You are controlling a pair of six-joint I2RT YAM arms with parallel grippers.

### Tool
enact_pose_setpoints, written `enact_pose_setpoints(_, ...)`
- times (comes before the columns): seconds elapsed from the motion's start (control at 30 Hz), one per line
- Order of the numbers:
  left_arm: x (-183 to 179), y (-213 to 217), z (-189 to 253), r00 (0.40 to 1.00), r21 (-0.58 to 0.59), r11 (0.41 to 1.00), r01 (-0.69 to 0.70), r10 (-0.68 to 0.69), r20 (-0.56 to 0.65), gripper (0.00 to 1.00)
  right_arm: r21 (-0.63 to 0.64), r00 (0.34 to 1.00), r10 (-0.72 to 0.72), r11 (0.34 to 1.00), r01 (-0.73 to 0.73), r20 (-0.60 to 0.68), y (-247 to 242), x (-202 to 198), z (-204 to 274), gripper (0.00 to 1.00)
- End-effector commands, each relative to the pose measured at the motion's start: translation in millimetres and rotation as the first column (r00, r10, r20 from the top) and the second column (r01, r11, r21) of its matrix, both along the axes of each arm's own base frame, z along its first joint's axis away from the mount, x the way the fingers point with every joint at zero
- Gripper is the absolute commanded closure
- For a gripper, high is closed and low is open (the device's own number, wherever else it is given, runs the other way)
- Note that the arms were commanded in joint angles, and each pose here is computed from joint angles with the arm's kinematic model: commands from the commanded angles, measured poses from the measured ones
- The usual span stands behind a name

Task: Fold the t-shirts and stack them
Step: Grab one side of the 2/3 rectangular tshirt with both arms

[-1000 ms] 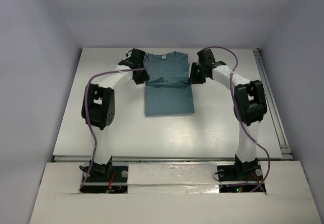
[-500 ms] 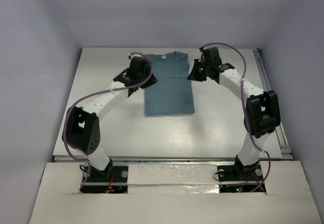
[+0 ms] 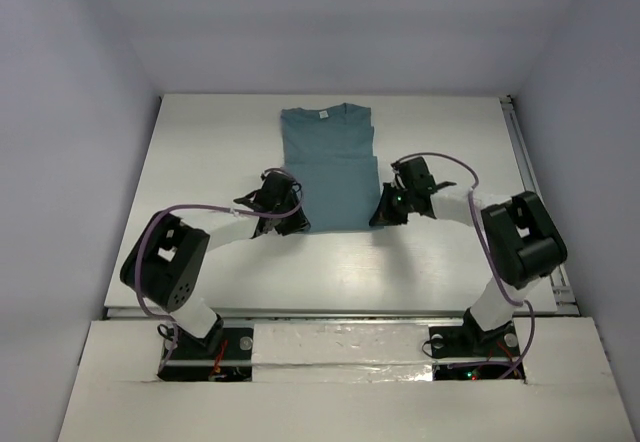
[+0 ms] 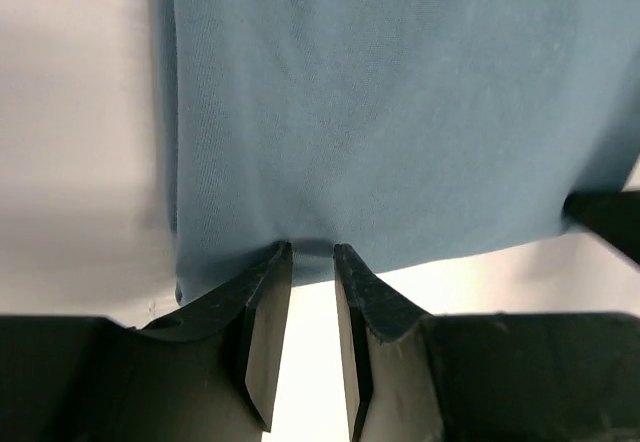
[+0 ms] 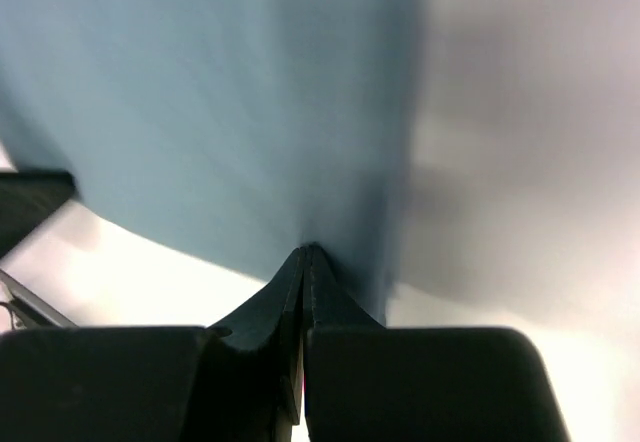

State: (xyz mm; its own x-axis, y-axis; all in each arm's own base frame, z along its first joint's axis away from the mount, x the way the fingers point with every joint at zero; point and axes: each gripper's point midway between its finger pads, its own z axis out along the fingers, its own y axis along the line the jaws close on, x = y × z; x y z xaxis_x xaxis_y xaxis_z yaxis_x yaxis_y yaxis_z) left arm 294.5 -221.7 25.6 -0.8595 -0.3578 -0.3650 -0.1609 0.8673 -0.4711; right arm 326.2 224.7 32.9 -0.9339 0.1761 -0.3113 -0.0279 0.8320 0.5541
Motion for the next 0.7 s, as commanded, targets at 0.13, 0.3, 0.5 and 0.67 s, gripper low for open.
enact_pose_setpoints(0.13, -32.1, 32.6, -21.2, 0.999, 0.080, 0.996, -0.036, 0.039, -0.035, 0.75, -0.027, 0.995, -0.087, 0.996, 0.089, 0.051, -25.0, -25.4, -18.1, 1.00)
enact_pose_setpoints(0.3, -30.6, 46.5, 5.7, 0.996, 0.104, 0.991, -0.082, 0.079, 0.036, 0.53, -0.009, 0.990, -0.096, 0.995, 0.097, 0.106, -29.3, -30.8, 13.1, 0.97)
enact_pose_setpoints(0.5, -43.3, 51.7, 14.0, 0.993, 0.055, 0.992, -0.115, 0.114, 0.028, 0.37, -0.032, 0.981, -0.122, 0.991, 0.128, 0.152, -42.6, -40.0, 34.4, 0.35)
enact_pose_setpoints(0.67, -50.7, 54.2, -17.6, 0.994, 0.107, 0.990, -0.092, 0.097, -0.047, 0.41, -0.045, 0.991, -0.116, 0.992, 0.119, 0.060, -39.5, -47.2, -0.4, 0.34)
